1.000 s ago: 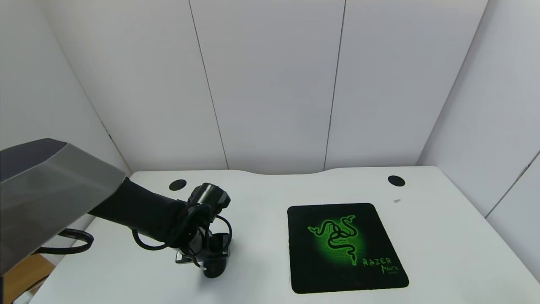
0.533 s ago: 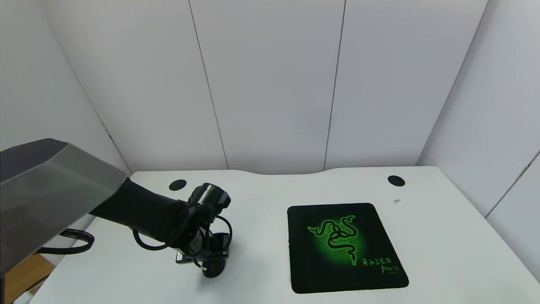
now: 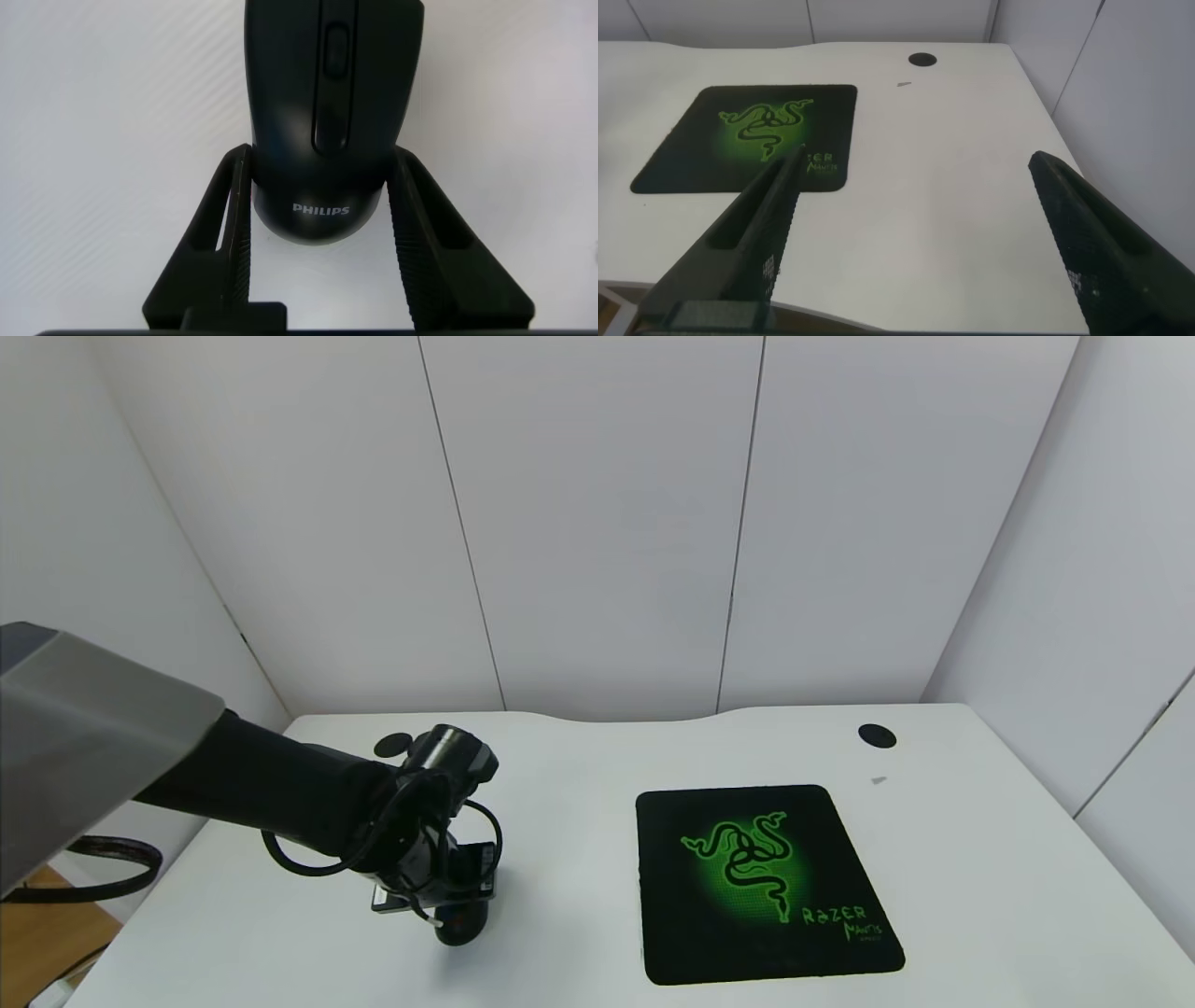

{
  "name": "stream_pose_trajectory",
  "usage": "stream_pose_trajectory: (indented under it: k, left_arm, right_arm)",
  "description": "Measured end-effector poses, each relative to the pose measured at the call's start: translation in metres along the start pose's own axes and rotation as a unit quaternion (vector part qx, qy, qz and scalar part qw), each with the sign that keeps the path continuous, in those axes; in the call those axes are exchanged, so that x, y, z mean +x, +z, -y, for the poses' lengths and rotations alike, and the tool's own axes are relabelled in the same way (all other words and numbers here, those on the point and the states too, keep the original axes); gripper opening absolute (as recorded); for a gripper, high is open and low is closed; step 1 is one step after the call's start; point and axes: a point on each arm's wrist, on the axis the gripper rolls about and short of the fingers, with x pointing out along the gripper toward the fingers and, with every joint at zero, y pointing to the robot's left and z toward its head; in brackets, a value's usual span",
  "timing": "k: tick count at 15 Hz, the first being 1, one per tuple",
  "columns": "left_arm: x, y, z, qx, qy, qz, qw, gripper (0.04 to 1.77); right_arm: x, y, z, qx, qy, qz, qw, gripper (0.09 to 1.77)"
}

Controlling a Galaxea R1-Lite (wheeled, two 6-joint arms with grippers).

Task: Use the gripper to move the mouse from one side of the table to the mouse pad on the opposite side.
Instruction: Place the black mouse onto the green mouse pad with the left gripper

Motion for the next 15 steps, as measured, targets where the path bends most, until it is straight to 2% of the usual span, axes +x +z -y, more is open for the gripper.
stream_pose_trajectory:
  k: [6,11,15]
  left_arm:
    - [-0.058,0.016,-0.001,-0.019,-0.004,0.004,0.9998,0.91]
    - [-0.098,0.029,0.022,-0.049,-0.023,0.018,0.9984,0.91]
    - [-0.117,0.026,0.048,-0.054,-0.032,0.015,0.9979,0.91]
  right_arm:
    - [0.000,0.000,0.000,0.000,0.000,0.000,1.000,1.71]
    - [0.000,0.000,0.000,0.000,0.000,0.000,1.000,1.71]
    - [0.000,0.000,0.000,0.000,0.000,0.000,1.000,1.71]
